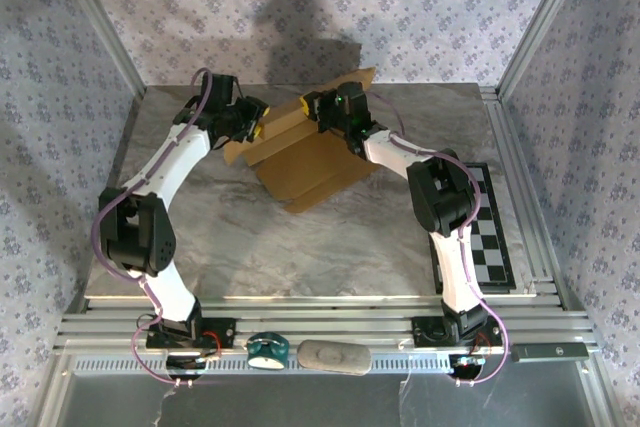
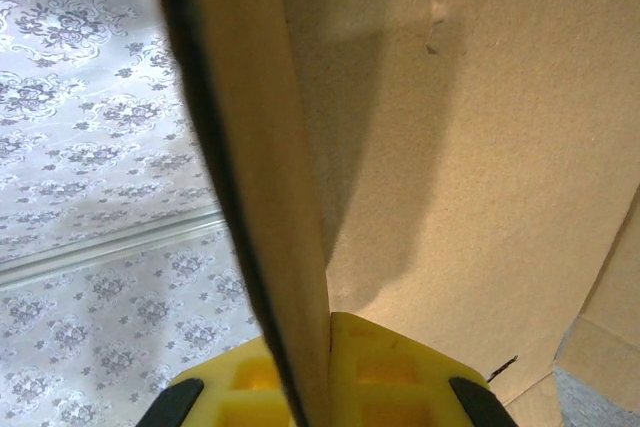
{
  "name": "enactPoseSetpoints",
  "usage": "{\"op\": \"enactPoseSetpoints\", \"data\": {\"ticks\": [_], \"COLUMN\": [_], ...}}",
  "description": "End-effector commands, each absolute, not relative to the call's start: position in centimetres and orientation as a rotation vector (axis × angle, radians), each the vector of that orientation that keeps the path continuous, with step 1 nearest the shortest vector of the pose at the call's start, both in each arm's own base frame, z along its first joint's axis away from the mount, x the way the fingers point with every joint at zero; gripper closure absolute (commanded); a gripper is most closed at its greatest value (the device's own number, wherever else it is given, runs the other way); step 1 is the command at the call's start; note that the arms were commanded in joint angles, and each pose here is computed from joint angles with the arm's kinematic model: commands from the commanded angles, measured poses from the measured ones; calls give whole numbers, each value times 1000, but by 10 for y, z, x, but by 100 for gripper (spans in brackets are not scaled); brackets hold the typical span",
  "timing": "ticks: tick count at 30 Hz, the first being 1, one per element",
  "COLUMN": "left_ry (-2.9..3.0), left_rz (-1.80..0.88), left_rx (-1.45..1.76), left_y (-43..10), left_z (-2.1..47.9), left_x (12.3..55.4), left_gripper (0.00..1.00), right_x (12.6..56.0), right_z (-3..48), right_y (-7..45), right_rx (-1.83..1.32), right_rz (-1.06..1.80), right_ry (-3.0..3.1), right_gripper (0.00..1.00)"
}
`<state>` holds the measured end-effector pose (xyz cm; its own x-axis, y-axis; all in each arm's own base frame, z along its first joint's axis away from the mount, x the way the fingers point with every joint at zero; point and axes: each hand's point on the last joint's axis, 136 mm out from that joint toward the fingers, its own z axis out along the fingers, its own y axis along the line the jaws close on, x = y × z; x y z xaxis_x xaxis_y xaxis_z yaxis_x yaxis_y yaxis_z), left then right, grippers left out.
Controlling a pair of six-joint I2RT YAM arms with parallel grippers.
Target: Fold the paper box
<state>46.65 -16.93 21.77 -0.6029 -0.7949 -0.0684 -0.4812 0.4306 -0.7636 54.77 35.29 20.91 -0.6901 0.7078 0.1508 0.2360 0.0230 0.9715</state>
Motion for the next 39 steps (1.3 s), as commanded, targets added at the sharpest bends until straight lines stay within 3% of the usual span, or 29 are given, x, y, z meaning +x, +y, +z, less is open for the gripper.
{"op": "enactPoseSetpoints", "data": {"ticks": [1, 3, 8, 12, 13, 17, 19, 23, 28, 33, 39], "left_ry": [2258, 2243, 2189, 2156, 2141, 2074, 2026, 1986, 2081, 2045, 2055], "left_rz": [-1042, -1037, -1045, -1060, -1058, -1020, -957, -847, -779, -992, -876], "left_rx": [-1047, -1048, -1051, -1050, -1046, -985, -954, -953, -966, -762, -318], "left_y": [-180, -179, -178, -177, -174, -147, -122, -60, -32, -75, -142], "left_z": [224, 224, 229, 237, 243, 288, 313, 319, 247, 200, 205], "left_x": [476, 478, 487, 488, 489, 482, 473, 449, 410, 404, 400], "left_gripper": [54, 62, 100, 100, 99, 51, 39, 42, 67, 65, 53], "right_x": [541, 541, 537, 538, 539, 543, 543, 542, 538, 531, 527], "right_z": [251, 252, 256, 258, 260, 275, 286, 308, 335, 348, 347], "right_y": [355, 356, 354, 348, 346, 329, 318, 296, 276, 271, 267], "right_rx": [953, 961, 977, 1011, 1021, 1080, 1119, 1194, 1251, 1275, 1314], "right_rz": [1755, 1755, 1746, 1732, 1726, 1695, 1684, 1652, 1582, 1529, 1469], "right_ry": [1878, 1883, 1881, 1873, 1871, 1853, 1841, 1833, 1846, 1905, 1952], "right_gripper": [100, 100, 100, 100, 100, 100, 100, 100, 100, 100, 100]}}
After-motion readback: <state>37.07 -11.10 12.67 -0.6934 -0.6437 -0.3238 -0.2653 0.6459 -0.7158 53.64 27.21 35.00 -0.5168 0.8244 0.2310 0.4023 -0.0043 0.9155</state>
